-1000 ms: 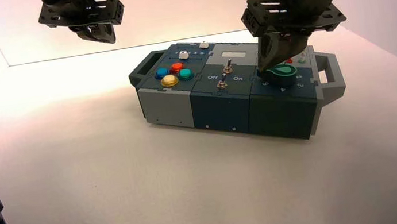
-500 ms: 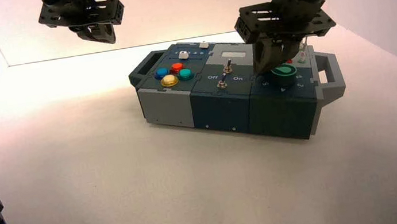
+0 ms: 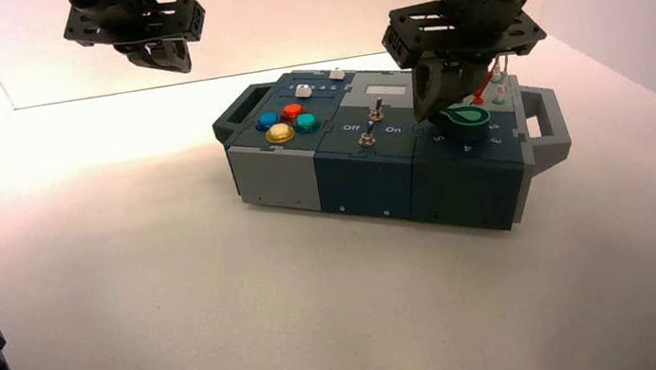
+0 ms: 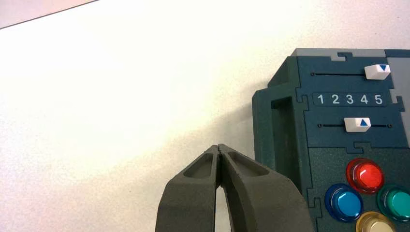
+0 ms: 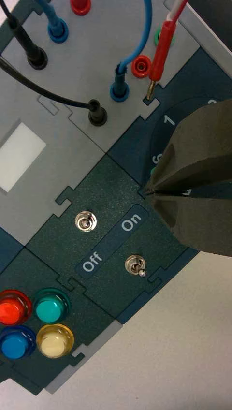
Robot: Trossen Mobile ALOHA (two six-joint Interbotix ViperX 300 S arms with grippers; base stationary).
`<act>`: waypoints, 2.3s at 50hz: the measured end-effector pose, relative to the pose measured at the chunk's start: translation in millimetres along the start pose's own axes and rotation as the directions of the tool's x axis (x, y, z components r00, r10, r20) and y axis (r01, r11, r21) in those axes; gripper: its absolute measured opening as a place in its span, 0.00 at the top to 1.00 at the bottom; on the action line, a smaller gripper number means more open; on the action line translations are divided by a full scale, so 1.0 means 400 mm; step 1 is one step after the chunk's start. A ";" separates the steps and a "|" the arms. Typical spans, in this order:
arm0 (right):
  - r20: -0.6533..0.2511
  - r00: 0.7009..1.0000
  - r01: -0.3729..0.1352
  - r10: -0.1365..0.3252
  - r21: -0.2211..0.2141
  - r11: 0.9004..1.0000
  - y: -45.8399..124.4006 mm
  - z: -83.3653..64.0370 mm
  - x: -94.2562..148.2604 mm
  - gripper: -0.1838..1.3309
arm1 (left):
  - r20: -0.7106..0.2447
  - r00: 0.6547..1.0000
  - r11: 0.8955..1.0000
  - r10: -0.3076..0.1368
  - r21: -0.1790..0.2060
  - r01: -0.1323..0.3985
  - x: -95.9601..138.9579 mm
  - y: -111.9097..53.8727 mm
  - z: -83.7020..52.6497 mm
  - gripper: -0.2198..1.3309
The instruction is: Turn the knob to position 1.
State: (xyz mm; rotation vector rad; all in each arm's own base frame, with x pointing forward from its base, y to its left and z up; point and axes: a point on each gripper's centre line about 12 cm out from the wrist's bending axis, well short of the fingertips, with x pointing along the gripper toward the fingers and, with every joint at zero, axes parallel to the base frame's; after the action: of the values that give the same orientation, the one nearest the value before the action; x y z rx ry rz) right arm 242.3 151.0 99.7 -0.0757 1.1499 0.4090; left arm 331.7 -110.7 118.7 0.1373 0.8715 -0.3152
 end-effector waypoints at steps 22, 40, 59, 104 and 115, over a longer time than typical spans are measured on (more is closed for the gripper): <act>0.005 1.000 0.019 -0.019 0.016 1.000 -0.026 0.005 -0.002 0.97 | 0.000 1.000 1.000 0.000 0.000 0.000 0.000 0.000 0.000 0.96; 0.008 0.999 0.034 -0.034 0.030 0.999 -0.046 0.009 -0.003 0.97 | 0.000 1.000 1.000 0.000 0.000 0.000 0.000 0.000 0.000 0.96; 0.007 0.999 0.036 -0.037 0.031 0.999 -0.049 0.009 -0.003 0.97 | -0.001 1.000 1.000 0.000 0.000 0.000 0.000 0.000 0.000 0.96; -0.002 0.999 0.052 -0.052 0.057 0.997 -0.073 -0.003 -0.002 0.97 | -0.001 1.000 1.000 0.000 0.000 0.000 0.000 0.000 0.000 0.96; -0.003 0.999 0.052 -0.052 0.060 0.997 -0.074 -0.004 -0.002 0.97 | 0.000 1.000 1.000 0.000 -0.002 0.000 0.000 0.000 0.001 0.96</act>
State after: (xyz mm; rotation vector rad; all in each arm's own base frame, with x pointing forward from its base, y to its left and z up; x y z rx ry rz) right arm 250.9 123.1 95.1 -0.0535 1.1585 0.3278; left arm 332.0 -110.8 119.0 0.1356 0.8717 -0.3150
